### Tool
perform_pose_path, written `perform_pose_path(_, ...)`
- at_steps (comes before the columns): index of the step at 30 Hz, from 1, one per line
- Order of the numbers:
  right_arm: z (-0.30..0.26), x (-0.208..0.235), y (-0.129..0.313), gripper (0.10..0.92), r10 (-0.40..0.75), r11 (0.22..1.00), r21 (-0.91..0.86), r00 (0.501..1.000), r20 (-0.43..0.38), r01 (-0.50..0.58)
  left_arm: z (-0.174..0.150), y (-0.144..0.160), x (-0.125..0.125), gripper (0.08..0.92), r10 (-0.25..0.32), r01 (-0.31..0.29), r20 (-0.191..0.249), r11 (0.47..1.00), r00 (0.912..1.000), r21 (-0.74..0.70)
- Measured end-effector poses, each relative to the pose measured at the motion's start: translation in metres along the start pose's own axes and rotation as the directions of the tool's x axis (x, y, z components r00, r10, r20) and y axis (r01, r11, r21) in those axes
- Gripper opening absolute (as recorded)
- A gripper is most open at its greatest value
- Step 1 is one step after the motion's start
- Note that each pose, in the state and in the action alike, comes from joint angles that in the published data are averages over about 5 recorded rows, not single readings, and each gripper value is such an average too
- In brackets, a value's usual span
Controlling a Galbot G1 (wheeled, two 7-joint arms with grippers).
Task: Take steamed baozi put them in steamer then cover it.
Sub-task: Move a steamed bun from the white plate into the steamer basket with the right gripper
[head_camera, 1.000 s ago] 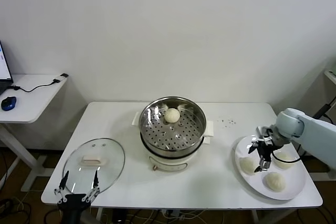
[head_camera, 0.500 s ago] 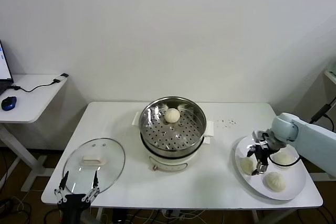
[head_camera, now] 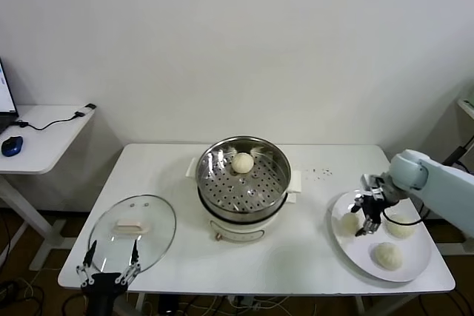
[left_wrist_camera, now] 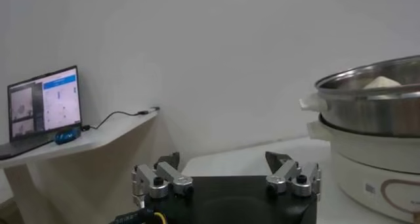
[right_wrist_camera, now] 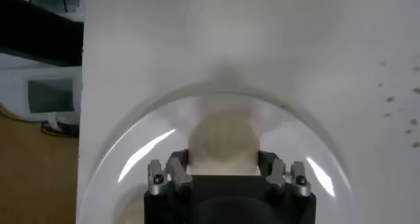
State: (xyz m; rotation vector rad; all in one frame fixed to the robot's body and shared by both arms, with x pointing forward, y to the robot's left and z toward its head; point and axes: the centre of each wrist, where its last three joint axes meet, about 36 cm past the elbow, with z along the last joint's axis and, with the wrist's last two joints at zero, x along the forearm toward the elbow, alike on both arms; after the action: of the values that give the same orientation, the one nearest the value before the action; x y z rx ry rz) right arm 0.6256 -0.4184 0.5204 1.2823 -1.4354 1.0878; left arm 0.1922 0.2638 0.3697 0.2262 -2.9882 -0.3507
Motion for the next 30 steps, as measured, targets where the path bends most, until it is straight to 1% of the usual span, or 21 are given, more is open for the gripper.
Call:
perform_pose_path(4, -0.029, 0.044, -0.027, 0.676, 0.048, 0.999, 0.022, 0.998, 0.033, -0.048, -0.002, -0.002, -0.001, 0.823, 0.006, -0.006, 0.004, 1.000, 1.0000, 0.002)
perform_pose_path(9, -0.080, 0.098, -0.056, 0.676, 0.103, 0.993, 0.056, 0.992, 0.078, -0.107, -0.003, -0.005, -0.001, 0.823, 0.012, -0.012, 0.007, 1.000, 0.9999, 0.007)
perform_pose_path(15, -0.156, 0.134, -0.078, 0.679, 0.126, 0.985, 0.104, 0.983, 0.135, -0.141, -0.005, -0.006, -0.001, 0.823, 0.019, -0.019, 0.015, 1.000, 0.9997, 0.011)
perform_pose_path(18, -0.198, 0.140, -0.084, 0.679, 0.121, 0.980, 0.137, 0.980, 0.156, -0.143, -0.005, -0.006, -0.001, 0.823, 0.024, -0.024, 0.017, 1.000, 0.9996, 0.009)
perform_pose_path(22, -0.254, 0.135, -0.085, 0.679, 0.101, 0.973, 0.186, 0.980, 0.172, -0.133, -0.004, -0.005, -0.001, 0.823, 0.030, -0.030, 0.017, 1.000, 0.9994, 0.005)
perform_pose_path(30, -0.335, 0.092, -0.077, 0.679, 0.047, 0.963, 0.255, 0.986, 0.162, -0.088, -0.001, -0.004, 0.001, 0.823, 0.032, -0.032, 0.011, 0.999, 0.9994, 0.002)
